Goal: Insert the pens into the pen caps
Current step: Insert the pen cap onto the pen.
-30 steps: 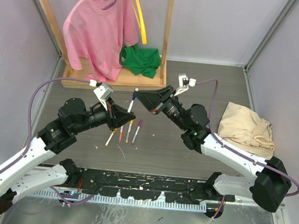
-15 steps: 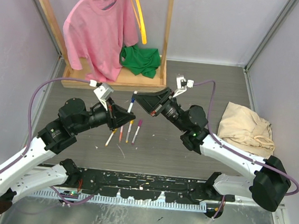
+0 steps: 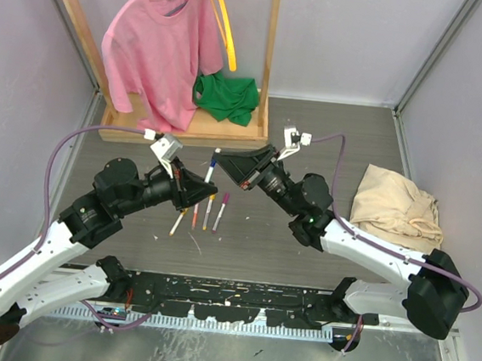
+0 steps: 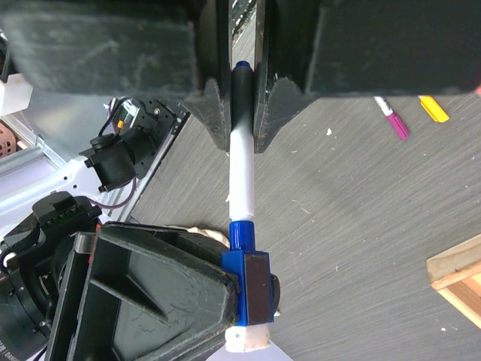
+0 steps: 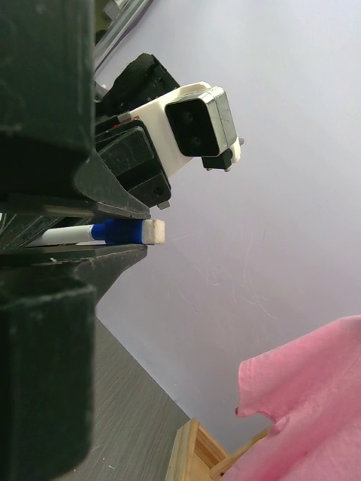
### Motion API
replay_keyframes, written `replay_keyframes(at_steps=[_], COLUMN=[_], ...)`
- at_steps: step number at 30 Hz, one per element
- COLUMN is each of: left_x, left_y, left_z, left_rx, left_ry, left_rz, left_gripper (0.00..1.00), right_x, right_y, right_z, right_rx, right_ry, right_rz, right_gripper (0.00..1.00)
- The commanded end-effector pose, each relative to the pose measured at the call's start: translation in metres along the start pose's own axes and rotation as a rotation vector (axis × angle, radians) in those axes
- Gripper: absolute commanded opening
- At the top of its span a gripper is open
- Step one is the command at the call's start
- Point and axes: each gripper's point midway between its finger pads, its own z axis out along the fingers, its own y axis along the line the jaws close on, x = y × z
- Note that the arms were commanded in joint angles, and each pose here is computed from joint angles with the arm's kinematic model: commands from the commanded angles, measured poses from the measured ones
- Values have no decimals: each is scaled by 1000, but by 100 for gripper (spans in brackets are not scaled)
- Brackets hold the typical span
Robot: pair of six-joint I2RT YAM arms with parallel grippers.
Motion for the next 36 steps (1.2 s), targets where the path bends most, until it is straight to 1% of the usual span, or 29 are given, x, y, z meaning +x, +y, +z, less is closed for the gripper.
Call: replay_keyframes(at_steps=[1,8,12,19,24,27,31,34,36], left_x=[-84,-124,-141,-157,-161,-158,-148,-135,-125], left_y=[-26,-47,-53,-59,-59,-57,-50,-47,-46], left_z=[-12,-24,-30,-34,-36,-35,-31,-27,-23], left_rx=[36,80,88,101,96,87,67,62,72], left_ry=[-255,-349,-398,-452,-464,-456,-423,-375,-336], left_rz=[42,57,53,45,48,48,58,74,80], left_gripper=[0,0,0,0,0,0,0,0,0], right_x=[42,72,99,153,186,186,165,140,118], right_y=[3,-7,-12,-14,-16,-19,-11,-10,-6], right_z=[-11,-30,-44,-63,-80,-84,-74,-66,-58], right_rx=[13,93,126,146,173,190,202,203,182], right_ry=[131,184,227,306,354,352,324,282,236], right_rz=[32,5,16,74,110,101,25,-1,3], right_gripper=[0,0,0,0,0,0,0,0,3])
